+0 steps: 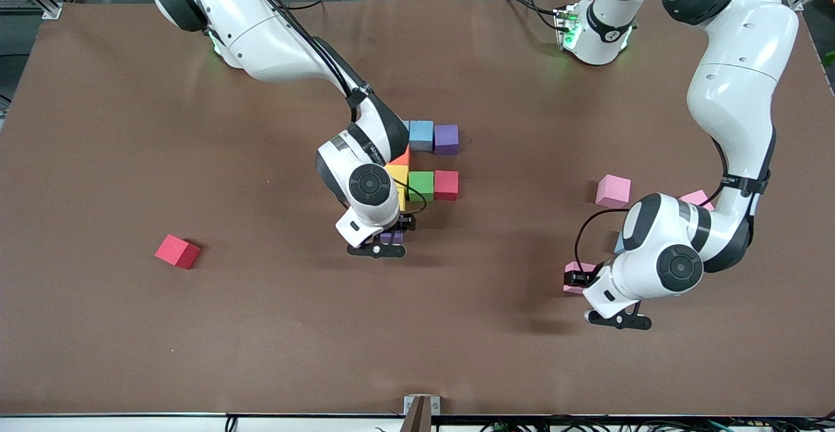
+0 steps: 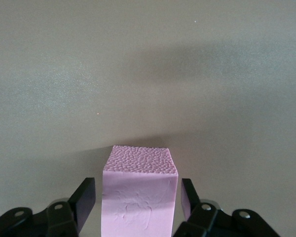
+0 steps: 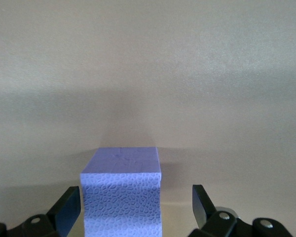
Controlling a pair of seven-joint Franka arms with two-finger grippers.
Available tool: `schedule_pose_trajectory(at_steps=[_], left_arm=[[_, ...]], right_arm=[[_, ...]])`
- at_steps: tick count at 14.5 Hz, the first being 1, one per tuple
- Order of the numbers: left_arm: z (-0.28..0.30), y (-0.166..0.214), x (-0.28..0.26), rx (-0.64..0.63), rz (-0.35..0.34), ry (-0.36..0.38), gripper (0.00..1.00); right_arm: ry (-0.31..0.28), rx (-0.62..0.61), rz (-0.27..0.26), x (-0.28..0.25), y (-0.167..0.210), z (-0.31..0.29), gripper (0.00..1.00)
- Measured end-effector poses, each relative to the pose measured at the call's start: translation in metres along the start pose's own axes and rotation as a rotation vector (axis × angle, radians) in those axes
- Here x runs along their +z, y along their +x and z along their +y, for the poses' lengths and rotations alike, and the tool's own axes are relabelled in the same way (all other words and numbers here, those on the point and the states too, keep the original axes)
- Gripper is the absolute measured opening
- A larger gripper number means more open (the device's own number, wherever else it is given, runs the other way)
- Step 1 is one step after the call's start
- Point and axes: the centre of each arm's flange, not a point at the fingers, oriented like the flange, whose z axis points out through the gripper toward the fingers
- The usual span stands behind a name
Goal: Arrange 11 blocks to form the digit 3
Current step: 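Release the purple block with the right gripper while the left gripper lifts pink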
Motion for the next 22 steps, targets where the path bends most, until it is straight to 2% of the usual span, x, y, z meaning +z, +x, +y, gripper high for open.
schedule_pose_trajectory(at_steps=[5,7,10,12,13,15,18,22], left_arm=[[0.001,0.001,0.008,0.001,0.003,-0.005,0.76],[0.004,0.0,0.014,-0.001,-0.003,-0.007,0.74],[0.004,0.0,0.019,-0.005,-0.01,-0.009,0.72],[0.001,0.0,0.018,-0.021,-0.007,-0.012,0.59],[0.0,0.001,0.018,-0.043,-0.007,-0.012,0.59],[0.003,0.001,0.013,-0.108,-0.003,-0.01,0.52],[0.02,-0.003,-0.01,-0.201,-0.015,-0.011,0.51],[0.064,-0.017,-0.051,-0.357,-0.055,-0.025,0.49]], right_arm=[[0.033,0.014,-0.016,-0.02,-0.001,-0.007,1.0],[0.028,0.022,-0.016,-0.03,0.003,-0.004,1.0],[0.039,0.012,0.016,-0.059,0.023,0.018,1.0],[0.023,-0.043,-0.002,-0.095,0.037,0.054,1.0],[0.01,-0.068,-0.025,-0.116,0.043,0.077,1.0],[0.005,-0.119,-0.043,-0.155,0.055,0.125,1.0],[0.014,-0.171,-0.041,-0.185,0.067,0.19,1.0],[0.017,-0.213,-0.061,-0.197,0.066,0.261,1.0]])
